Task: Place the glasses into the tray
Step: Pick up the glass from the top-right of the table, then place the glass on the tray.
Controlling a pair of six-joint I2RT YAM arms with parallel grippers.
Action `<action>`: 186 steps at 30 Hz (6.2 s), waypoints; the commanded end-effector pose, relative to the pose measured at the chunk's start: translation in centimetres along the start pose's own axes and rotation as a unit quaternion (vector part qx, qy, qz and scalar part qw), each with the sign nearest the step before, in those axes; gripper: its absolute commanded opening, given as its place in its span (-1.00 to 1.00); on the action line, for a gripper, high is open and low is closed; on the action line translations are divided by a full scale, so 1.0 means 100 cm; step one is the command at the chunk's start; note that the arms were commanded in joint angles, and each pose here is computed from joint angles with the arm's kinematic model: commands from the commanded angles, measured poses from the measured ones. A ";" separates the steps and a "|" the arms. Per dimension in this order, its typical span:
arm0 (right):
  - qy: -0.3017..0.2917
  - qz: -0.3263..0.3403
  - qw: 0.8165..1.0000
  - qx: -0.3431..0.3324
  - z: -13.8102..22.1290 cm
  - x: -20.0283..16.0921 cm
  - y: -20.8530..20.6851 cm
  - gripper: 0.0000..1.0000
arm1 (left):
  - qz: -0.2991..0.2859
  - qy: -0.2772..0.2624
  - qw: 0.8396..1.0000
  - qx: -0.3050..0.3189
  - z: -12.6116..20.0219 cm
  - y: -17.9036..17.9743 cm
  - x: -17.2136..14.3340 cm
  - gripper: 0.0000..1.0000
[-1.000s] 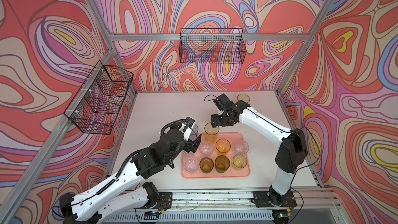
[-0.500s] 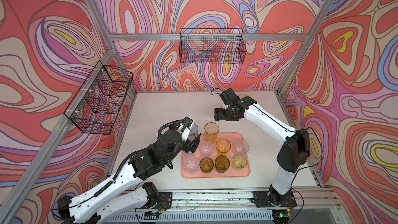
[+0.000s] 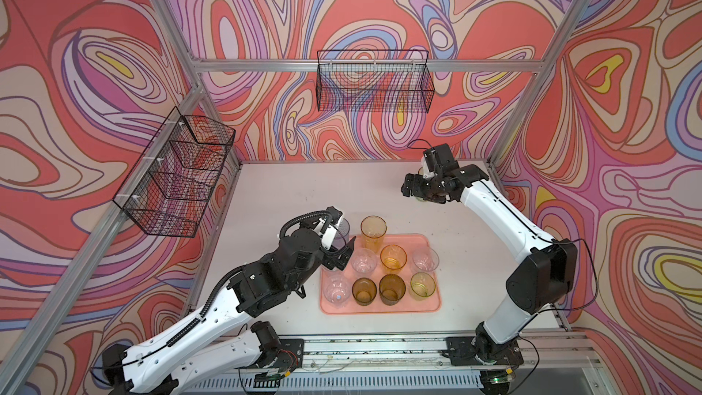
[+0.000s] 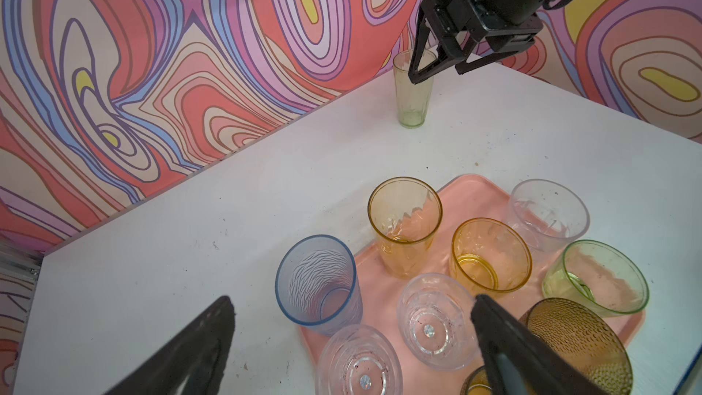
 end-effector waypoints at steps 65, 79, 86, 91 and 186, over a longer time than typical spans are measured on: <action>-0.052 -0.182 0.980 -0.063 -0.096 0.089 -0.109 -0.09 | -0.005 0.002 1.000 -0.016 0.001 -0.002 0.007 1.00; -0.045 -0.174 0.981 -0.071 -0.100 0.087 -0.111 -0.44 | -0.006 0.005 1.000 -0.015 0.000 -0.002 0.007 1.00; -0.036 -0.168 0.983 -0.064 -0.103 0.087 -0.109 -0.63 | -0.006 0.007 1.000 -0.016 -0.001 -0.003 0.007 1.00; -0.035 -0.168 0.983 -0.062 -0.103 0.087 -0.108 -0.79 | -0.007 0.009 1.000 -0.015 -0.002 -0.003 0.006 1.00; 0.001 0.051 0.997 -0.058 0.053 -0.035 -0.023 -1.00 | 0.031 -0.005 0.998 -0.054 0.009 -0.008 0.016 1.00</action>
Point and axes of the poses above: each gripper's point midway between its finger pads, its own z axis back along the fingers, its own y axis along the line the jaws close on, x = y × z, the point moved 5 cm from there along z, back along the fingers, and after that the axes turned 11 degrees about -z, right-handed, at the moved point
